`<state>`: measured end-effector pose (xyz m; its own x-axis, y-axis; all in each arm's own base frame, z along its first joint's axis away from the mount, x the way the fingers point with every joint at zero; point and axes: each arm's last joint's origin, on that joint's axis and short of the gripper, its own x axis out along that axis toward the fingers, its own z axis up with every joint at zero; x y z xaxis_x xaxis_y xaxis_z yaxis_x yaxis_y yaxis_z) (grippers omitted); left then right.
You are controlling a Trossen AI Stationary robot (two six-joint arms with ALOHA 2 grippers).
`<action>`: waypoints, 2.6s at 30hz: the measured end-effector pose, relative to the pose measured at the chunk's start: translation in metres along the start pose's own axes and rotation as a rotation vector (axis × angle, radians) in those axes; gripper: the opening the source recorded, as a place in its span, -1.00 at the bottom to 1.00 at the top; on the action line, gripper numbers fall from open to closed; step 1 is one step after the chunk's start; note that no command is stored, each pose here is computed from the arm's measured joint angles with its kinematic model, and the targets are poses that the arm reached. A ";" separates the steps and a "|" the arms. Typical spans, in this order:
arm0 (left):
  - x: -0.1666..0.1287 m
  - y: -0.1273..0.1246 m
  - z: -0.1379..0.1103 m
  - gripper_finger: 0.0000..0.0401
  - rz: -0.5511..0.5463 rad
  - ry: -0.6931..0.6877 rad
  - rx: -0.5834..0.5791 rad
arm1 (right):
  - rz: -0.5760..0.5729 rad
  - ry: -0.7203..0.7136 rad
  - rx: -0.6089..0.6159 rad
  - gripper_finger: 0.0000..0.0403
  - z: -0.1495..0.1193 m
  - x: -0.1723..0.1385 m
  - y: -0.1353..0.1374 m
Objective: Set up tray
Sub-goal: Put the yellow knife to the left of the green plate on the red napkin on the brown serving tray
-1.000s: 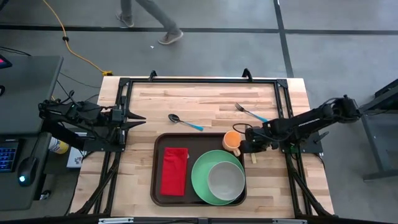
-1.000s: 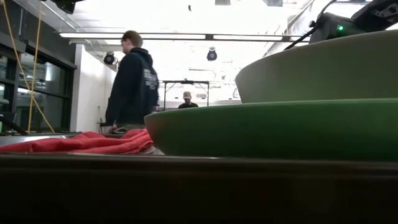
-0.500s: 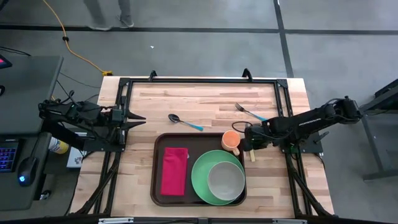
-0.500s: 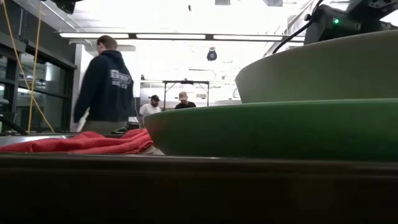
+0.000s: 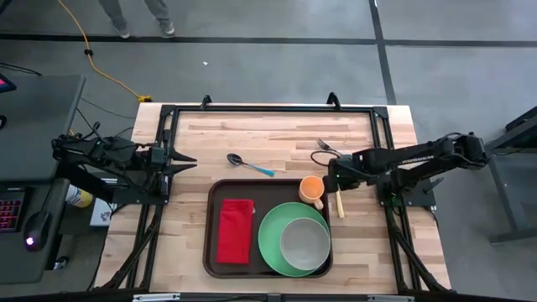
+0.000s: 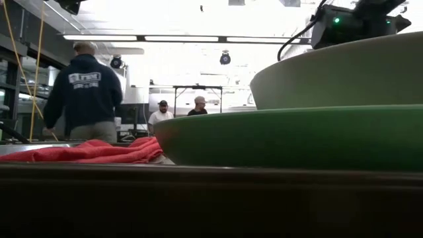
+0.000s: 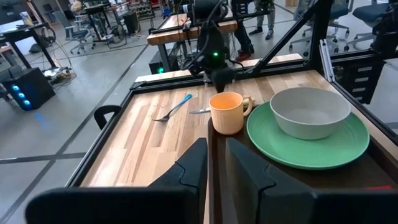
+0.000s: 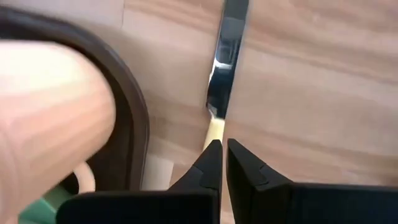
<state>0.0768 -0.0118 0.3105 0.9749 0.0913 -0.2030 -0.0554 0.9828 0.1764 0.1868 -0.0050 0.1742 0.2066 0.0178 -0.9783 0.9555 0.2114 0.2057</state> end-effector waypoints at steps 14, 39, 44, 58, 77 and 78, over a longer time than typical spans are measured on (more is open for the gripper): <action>0.000 0.000 -0.001 -0.56 -0.001 0.006 -0.017 | 0.020 -0.098 0.047 -1.00 0.046 -0.003 -0.012; 0.000 -0.001 -0.003 -0.56 -0.025 0.026 -0.023 | 0.040 0.078 0.032 -1.00 -0.060 0.000 0.010; 0.000 -0.001 -0.003 -0.56 -0.025 0.025 -0.023 | 0.025 0.064 0.072 -1.00 -0.081 -0.001 0.006; 0.000 -0.001 -0.002 -0.56 -0.025 0.024 -0.020 | -0.030 0.016 0.071 -0.91 -0.062 0.017 0.014; 0.000 -0.001 -0.002 -0.56 -0.026 0.023 -0.025 | -0.051 -0.036 0.100 0.02 -0.051 0.033 0.007; 0.000 -0.001 -0.002 -0.56 -0.026 0.023 -0.028 | -0.046 -0.029 0.109 0.02 -0.051 0.034 0.005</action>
<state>0.0762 -0.0123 0.3081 0.9708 0.0687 -0.2297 -0.0359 0.9889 0.1439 0.1883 0.0468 0.1402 0.1667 -0.0176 -0.9859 0.9810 0.1035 0.1640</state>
